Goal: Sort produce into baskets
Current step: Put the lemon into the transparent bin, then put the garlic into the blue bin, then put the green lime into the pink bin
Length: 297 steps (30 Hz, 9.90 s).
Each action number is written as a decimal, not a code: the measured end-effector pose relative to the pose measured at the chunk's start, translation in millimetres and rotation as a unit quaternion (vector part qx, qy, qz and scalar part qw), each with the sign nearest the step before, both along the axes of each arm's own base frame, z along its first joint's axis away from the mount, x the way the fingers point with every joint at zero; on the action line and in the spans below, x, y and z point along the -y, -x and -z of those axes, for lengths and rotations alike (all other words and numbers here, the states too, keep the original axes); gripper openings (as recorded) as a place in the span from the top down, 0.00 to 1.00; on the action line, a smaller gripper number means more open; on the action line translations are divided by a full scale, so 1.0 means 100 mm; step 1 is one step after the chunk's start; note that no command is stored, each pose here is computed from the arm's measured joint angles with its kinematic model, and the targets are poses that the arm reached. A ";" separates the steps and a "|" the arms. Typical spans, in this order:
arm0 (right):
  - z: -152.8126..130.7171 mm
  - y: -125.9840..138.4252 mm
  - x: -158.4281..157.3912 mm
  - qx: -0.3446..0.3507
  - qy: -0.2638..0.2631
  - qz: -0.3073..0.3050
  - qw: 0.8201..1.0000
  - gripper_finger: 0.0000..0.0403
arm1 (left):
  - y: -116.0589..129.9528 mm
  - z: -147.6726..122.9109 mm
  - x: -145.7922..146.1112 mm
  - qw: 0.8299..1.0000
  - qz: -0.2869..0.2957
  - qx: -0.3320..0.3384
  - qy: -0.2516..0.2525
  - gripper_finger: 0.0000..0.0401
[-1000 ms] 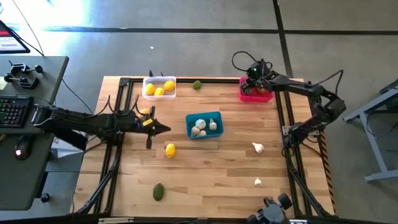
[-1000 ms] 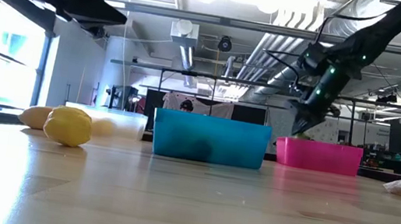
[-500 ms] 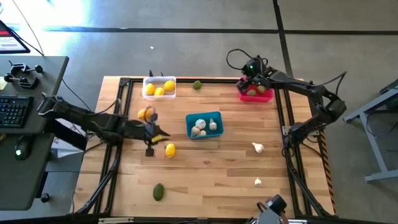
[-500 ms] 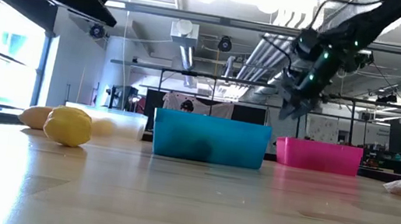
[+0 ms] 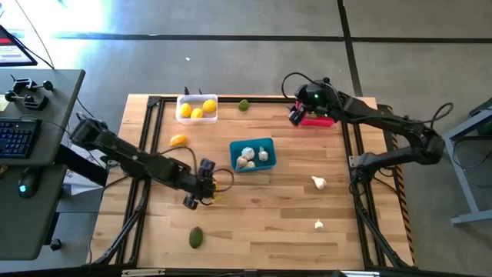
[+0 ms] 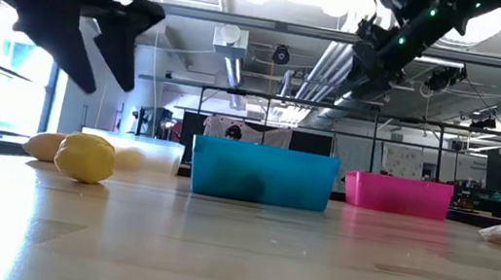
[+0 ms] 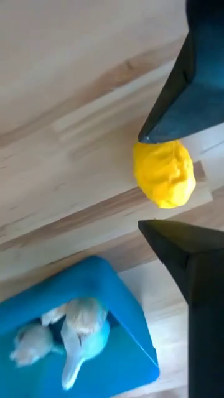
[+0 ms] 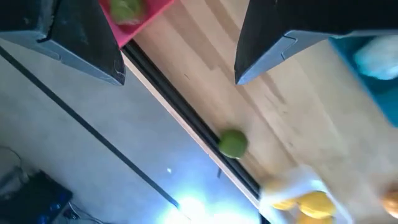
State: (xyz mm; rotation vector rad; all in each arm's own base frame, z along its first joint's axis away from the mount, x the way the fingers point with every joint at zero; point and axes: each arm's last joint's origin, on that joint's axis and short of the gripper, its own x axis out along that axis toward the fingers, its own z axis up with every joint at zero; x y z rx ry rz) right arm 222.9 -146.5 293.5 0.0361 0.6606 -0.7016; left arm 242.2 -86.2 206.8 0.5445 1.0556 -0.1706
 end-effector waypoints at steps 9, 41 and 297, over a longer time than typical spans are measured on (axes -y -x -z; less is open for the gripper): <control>-0.02 -0.05 -0.13 -0.001 0.002 -0.024 1.000 0.27 | -0.18 0.25 0.08 0.982 0.112 -0.122 -0.091 0.34; 0.30 -0.20 -0.52 -0.024 0.049 -0.034 0.998 0.86 | -0.06 -0.20 -1.00 0.972 -0.217 -0.054 -0.072 0.67; 1.11 -0.55 -2.44 -0.024 -0.031 -0.222 0.974 1.00 | -0.67 0.03 0.81 0.974 0.128 -0.165 0.089 0.83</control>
